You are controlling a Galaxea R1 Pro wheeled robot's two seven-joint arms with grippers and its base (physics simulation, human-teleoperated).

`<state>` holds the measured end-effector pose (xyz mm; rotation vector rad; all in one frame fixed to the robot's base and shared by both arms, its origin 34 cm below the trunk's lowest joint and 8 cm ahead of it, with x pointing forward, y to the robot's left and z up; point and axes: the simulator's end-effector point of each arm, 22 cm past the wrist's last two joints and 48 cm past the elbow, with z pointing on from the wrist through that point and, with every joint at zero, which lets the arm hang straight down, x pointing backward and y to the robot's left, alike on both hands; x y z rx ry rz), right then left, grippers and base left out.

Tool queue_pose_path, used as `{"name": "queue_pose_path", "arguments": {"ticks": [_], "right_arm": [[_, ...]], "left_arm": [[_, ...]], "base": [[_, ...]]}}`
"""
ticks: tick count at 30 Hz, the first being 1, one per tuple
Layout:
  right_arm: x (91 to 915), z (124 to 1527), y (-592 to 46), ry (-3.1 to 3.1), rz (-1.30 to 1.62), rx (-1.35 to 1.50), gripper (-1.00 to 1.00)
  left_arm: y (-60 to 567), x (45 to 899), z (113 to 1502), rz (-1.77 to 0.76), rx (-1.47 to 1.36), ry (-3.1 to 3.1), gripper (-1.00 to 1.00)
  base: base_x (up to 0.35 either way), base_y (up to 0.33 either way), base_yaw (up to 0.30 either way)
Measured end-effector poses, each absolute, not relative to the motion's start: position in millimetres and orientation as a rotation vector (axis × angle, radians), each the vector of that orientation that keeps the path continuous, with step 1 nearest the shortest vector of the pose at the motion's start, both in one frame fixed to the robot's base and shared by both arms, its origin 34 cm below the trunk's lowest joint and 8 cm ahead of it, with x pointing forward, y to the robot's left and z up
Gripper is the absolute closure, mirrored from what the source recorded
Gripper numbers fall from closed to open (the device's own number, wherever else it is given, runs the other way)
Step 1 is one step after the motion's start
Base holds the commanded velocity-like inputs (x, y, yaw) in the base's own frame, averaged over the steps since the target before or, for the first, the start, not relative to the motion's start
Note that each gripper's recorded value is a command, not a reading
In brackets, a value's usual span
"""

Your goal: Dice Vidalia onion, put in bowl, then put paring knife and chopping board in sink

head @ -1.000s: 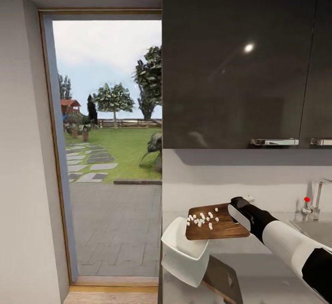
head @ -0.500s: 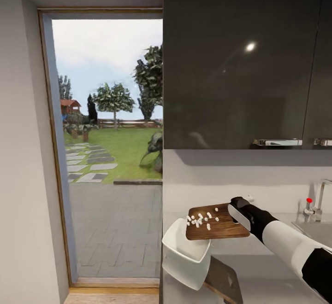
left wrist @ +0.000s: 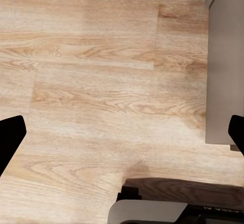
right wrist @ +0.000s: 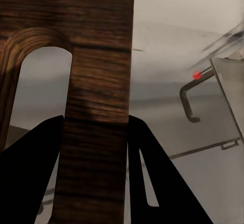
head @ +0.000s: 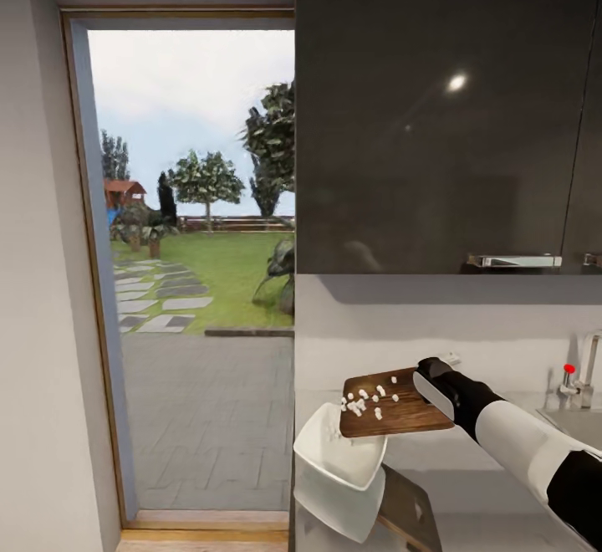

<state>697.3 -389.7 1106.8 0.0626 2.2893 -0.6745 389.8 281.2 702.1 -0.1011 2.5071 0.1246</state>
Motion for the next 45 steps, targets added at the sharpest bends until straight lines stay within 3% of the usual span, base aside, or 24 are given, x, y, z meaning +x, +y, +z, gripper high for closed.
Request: {"name": "queue_pose_path", "arguments": {"ticks": [45], "right_arm": [[692.9,1111.3,-389.0,2.289,-0.782,0.016,1.0]], "left_arm": [[281.2,389.8,702.2,0.125,-0.101,2.507,-1.0]], "base": [[0.0,0.0,0.0]]}}
